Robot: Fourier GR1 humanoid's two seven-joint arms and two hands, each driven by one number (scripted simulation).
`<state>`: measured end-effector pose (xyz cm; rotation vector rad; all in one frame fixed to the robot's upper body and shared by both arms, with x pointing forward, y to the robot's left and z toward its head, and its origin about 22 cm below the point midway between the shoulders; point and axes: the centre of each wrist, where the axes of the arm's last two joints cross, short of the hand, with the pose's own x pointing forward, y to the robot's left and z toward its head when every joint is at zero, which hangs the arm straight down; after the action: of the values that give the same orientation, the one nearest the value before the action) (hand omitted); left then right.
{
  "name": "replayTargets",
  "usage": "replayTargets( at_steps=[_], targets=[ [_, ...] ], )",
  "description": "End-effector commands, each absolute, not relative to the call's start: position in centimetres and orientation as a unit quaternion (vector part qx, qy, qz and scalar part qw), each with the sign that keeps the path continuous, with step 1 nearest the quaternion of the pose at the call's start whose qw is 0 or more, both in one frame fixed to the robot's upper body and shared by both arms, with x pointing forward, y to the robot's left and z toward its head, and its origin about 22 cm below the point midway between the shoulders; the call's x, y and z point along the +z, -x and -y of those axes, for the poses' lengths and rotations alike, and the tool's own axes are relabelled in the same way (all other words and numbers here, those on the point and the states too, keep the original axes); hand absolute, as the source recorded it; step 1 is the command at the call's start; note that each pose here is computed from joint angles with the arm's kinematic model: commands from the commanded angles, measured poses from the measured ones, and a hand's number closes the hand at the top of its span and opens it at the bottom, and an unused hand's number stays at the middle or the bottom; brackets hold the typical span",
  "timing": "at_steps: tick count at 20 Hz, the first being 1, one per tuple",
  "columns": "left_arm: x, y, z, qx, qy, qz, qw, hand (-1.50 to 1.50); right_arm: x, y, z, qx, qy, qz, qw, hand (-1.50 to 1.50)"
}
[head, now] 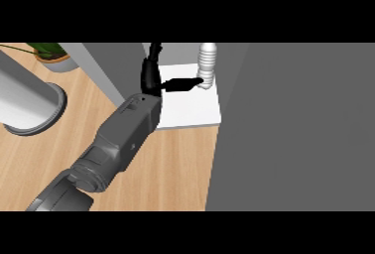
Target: Pick up the bottled water, place it into the cabinet and close the cabinet
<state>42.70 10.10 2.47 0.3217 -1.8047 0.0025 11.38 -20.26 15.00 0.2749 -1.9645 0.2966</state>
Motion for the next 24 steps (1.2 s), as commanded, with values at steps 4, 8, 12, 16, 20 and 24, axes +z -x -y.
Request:
replayTargets(
  at_steps=[4, 8, 12, 16, 20, 24],
  targets=[
    [4.1, -43.0, -8.7, 0.0, -0.045, 0.809, 0.587, -1.5, 16.6, -10.3, 21.1, 0.116, -0.125, 0.832, 0.529, -1.5],
    [6.3, -43.6, -7.6, -0.01, 0.052, 0.814, 0.578, -1.5, 16.4, -10.4, 21.0, 0.113, -0.12, 0.836, 0.524, -1.5],
    [5.0, -42.6, -7.7, 0.005, 0.081, 0.816, 0.572, -1.5, 16.0, -10.5, 21.3, 0.114, -0.115, 0.826, 0.54, -1.5],
    [5.2, -41.9, -7.1, 0.012, 0.12, 0.805, 0.581, -1.5, 16.1, -10.6, 21.0, 0.111, -0.101, 0.83, 0.537, -1.5],
    [3.6, -39.6, -6.8, 0.029, 0.146, 0.801, 0.58, -1.5, 16.2, -10.0, 21.2, 0.119, -0.105, 0.83, 0.535, -1.5],
    [3.0, -37.2, -6.7, 0.026, 0.153, 0.794, 0.588, 1.5, 16.8, -9.4, 20.4, 0.11, -0.102, 0.828, 0.541, -1.5]
  ],
)
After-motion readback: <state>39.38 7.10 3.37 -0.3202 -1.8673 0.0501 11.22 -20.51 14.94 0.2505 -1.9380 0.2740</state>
